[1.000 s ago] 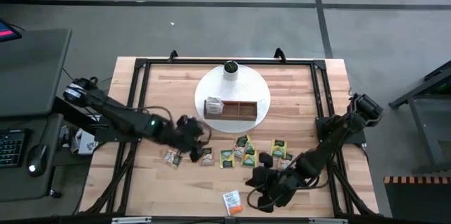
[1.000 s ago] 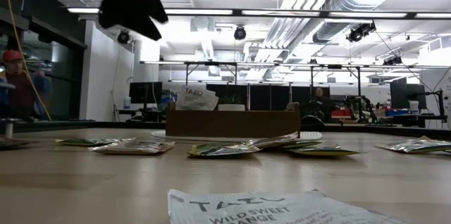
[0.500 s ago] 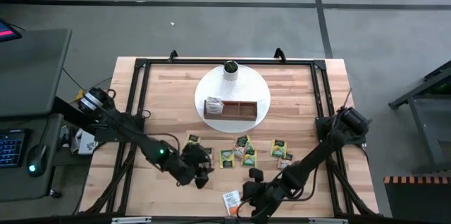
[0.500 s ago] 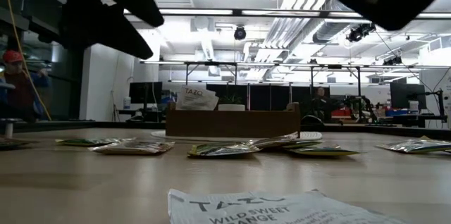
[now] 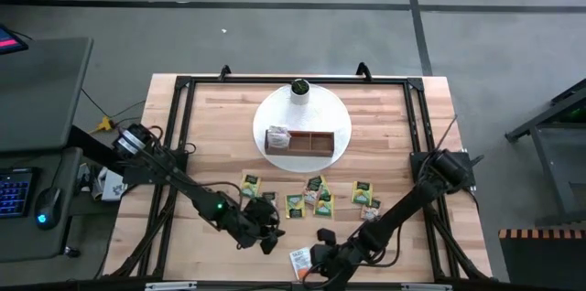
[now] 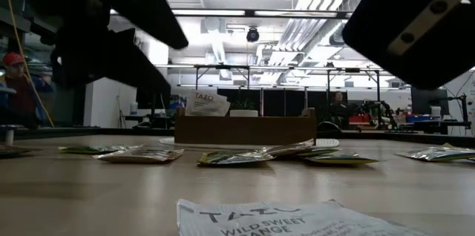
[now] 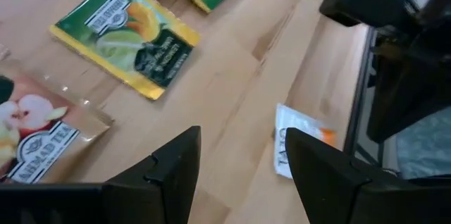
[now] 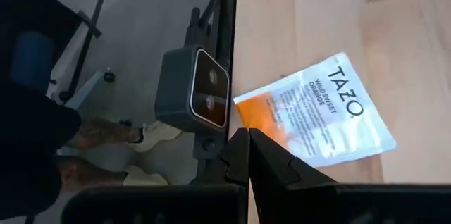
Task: Pick & Place Tea
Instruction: Put the white tea bag into the left section of the wooden organizer
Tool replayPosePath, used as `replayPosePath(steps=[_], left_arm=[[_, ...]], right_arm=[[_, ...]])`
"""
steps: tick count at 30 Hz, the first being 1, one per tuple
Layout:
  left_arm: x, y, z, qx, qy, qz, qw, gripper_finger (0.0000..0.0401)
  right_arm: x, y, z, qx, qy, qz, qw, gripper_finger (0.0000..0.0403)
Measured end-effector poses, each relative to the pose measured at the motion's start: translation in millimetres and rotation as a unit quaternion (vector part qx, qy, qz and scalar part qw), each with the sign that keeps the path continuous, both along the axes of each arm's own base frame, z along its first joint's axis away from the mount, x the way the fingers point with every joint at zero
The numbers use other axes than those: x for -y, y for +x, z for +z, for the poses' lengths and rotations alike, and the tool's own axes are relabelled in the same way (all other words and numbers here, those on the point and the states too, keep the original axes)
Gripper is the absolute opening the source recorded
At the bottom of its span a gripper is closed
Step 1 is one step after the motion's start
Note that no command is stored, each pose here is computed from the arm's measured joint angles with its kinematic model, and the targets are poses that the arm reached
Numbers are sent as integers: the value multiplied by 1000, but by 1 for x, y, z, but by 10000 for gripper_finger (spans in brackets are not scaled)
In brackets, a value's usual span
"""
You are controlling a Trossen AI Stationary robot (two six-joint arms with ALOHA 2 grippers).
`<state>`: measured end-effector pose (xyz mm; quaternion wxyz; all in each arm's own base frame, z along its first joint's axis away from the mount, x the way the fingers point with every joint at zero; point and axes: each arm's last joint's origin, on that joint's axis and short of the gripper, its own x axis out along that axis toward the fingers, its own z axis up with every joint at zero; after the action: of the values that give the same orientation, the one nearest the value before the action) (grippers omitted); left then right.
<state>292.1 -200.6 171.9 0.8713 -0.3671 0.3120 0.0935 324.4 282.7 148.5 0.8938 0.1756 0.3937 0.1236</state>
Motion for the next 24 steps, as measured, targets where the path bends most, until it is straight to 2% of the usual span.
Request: replayPosePath(steps=[16,24], left_arm=[[0,0,0,-2,-14,4,1000,207],[2,-1,-1,-23,-66,3,998,207]], right_arm=[[-5,4,-36,-25,-1,2,1000,0],[-4,7,-49,-43,11,-22,999,0]])
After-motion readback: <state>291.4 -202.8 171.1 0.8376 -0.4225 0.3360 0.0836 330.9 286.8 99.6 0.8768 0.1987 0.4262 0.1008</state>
